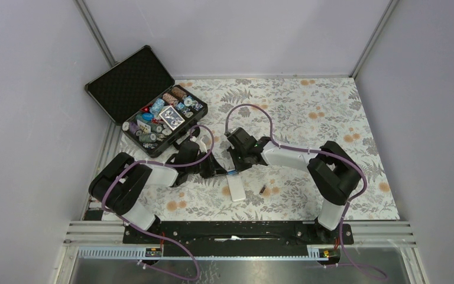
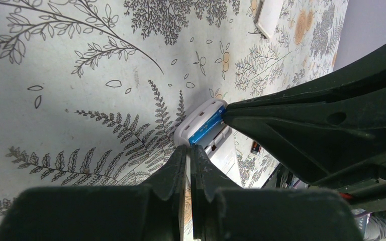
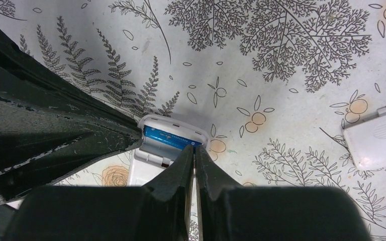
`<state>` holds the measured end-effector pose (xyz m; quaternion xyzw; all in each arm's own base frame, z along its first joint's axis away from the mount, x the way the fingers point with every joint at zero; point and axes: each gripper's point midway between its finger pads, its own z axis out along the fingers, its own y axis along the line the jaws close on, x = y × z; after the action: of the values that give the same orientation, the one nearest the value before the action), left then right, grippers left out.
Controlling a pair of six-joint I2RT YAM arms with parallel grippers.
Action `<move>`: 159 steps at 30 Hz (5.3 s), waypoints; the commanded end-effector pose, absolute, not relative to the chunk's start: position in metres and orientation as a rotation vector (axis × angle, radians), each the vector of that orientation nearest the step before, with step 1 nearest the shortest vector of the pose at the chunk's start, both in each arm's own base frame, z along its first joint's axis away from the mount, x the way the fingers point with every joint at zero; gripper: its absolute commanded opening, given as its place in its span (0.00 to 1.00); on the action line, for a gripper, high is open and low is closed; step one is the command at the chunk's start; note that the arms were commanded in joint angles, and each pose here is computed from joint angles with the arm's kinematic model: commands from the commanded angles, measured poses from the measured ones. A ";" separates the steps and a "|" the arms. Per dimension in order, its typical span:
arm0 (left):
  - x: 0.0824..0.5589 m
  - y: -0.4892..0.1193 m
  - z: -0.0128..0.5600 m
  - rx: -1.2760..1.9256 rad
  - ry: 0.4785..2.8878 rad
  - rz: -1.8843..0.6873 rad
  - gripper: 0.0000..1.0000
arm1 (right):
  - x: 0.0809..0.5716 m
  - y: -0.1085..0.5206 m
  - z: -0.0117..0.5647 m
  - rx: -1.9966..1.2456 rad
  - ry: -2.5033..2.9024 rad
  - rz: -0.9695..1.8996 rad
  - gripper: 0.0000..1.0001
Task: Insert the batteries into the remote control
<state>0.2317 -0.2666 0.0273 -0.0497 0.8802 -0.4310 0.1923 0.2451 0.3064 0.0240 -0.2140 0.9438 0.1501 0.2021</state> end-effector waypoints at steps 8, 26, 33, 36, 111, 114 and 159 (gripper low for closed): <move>0.238 -0.274 0.039 -0.092 2.410 -1.241 0.00 | 0.233 0.312 -0.005 -0.720 2.642 0.231 0.13; 0.237 -0.273 0.044 -0.094 2.390 -1.254 0.01 | 0.236 0.309 0.000 -0.732 2.584 -0.007 0.15; 0.235 -0.272 0.047 -0.092 2.382 -1.258 0.01 | 0.243 0.316 0.027 -0.668 2.534 0.058 0.16; 0.235 -0.271 0.049 -0.088 2.376 -1.255 0.02 | 0.245 0.318 0.041 -0.637 2.503 0.088 0.20; 0.226 -0.182 0.100 -0.262 2.163 -0.851 0.99 | 0.224 0.387 0.028 -0.428 2.448 0.549 0.00; 0.224 -0.184 0.096 -0.253 2.183 -0.857 0.99 | 0.235 0.382 0.026 -0.409 2.434 0.504 0.00; 0.235 -0.272 0.053 -0.051 2.386 -1.120 0.98 | 0.186 0.214 0.078 -0.322 2.457 0.264 0.37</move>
<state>0.2274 -0.2598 0.0468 -0.0309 0.8822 -0.4008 0.2452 0.1937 0.2317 0.0837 -0.1533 0.9252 0.1118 0.3288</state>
